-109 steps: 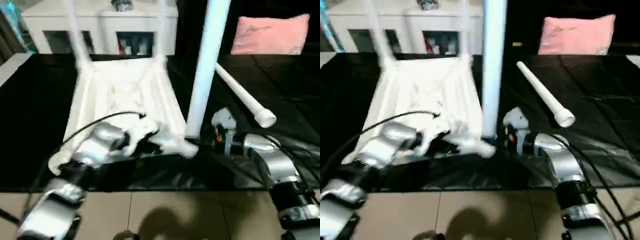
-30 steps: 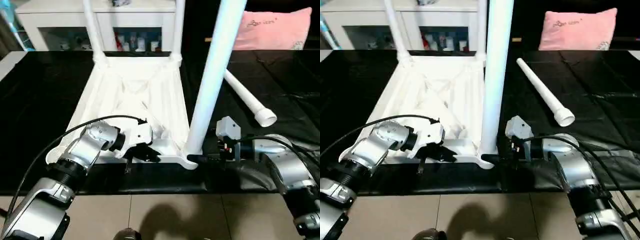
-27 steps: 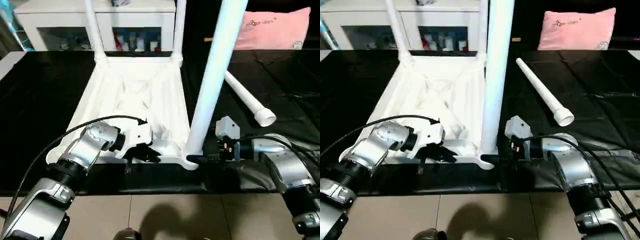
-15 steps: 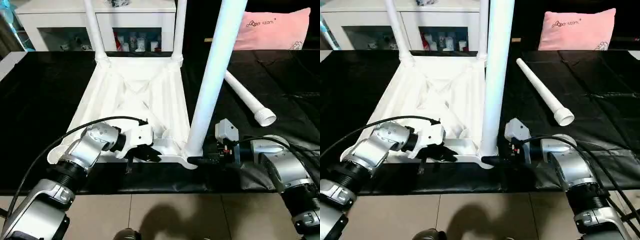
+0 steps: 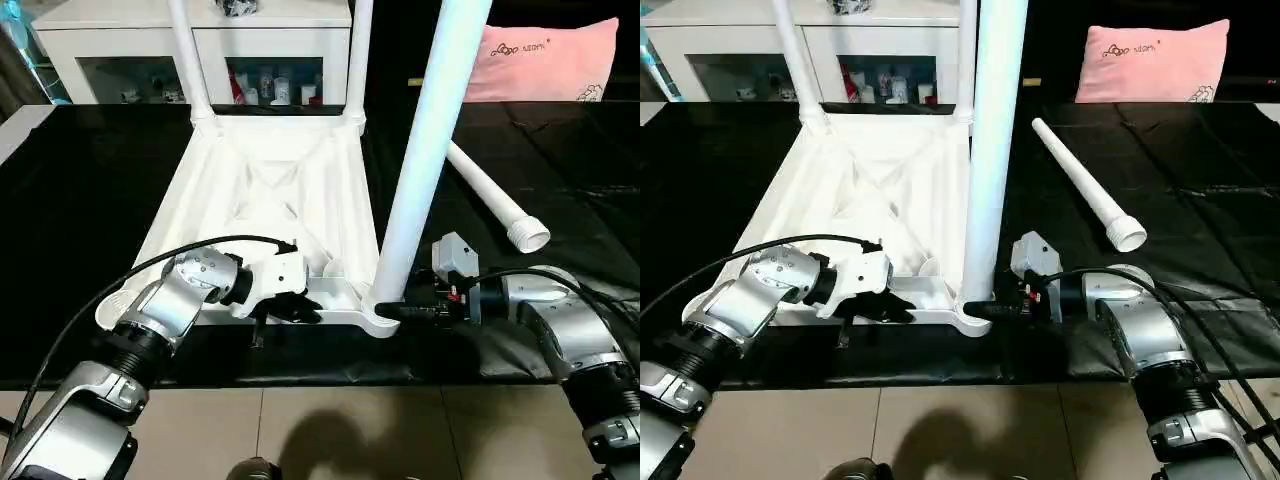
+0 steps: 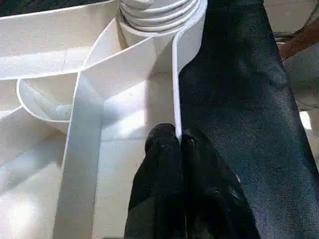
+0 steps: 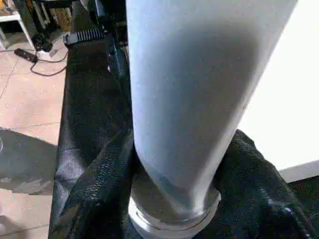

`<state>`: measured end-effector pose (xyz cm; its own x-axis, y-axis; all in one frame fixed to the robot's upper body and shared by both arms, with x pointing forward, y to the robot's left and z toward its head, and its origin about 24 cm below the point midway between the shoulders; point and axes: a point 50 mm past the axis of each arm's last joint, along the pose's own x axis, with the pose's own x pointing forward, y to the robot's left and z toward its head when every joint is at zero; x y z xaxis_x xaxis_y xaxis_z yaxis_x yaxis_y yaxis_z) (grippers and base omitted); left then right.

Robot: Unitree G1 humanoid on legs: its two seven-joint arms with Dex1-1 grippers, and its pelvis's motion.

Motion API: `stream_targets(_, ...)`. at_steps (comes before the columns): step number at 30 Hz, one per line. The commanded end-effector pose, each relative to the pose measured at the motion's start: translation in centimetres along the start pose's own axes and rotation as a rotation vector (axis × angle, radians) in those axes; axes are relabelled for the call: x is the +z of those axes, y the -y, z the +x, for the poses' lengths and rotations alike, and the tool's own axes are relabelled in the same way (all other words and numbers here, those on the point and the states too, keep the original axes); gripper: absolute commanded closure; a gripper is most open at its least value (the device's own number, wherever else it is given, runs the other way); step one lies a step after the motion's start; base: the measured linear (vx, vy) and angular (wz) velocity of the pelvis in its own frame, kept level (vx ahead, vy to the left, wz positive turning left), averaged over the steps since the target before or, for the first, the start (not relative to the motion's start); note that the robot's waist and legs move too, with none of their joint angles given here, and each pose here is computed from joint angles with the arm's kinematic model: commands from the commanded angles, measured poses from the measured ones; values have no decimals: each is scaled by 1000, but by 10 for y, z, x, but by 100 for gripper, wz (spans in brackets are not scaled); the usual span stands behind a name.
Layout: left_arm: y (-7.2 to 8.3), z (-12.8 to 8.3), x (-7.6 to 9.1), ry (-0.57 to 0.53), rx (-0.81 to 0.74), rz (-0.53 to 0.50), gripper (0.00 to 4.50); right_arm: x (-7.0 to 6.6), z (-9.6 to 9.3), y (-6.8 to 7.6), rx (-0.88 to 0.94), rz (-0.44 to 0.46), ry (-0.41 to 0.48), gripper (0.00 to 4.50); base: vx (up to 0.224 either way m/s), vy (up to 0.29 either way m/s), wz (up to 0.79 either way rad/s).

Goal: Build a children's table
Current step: Rotate leg to tighten

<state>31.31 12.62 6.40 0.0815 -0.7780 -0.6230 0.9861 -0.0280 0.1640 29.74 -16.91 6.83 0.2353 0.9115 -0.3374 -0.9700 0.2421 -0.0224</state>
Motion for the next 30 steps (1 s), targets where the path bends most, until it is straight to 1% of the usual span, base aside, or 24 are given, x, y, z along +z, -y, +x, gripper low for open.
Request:
stream_targets(1,2,0,-3,-29,1,13,450,-5,5,-4,42,19,-18,242,0,0,0)
stream_targets(13,2,-1,-8,-24,-1,-12,450,-10,13,-12,56,48,3,248,0,0,0)
stream_targets(24,2,-3,-3,-12,-6,-12,450,-10,16,-13,42,57,14,248,0,0,0)
stream_targets(26,1,-3,-2,-9,21,-35,450,-12,17,-12,13,79,14,248,0,0,0)
stream_targets(27,-6,-3,-1,-10,102,-89,450,-17,22,-10,-70,128,-4,248,0,0,0)
stream_targets(28,-6,-3,-1,-9,107,-92,450,-18,22,-10,-75,130,-5,248,0,0,0)
stream_targets(29,-11,-3,1,-1,167,-127,450,-21,26,-8,-138,165,-15,248,0,0,0)
stream_targets(30,-11,-3,1,-1,167,-127,450,-21,26,-8,-138,165,-15,248,0,0,0)
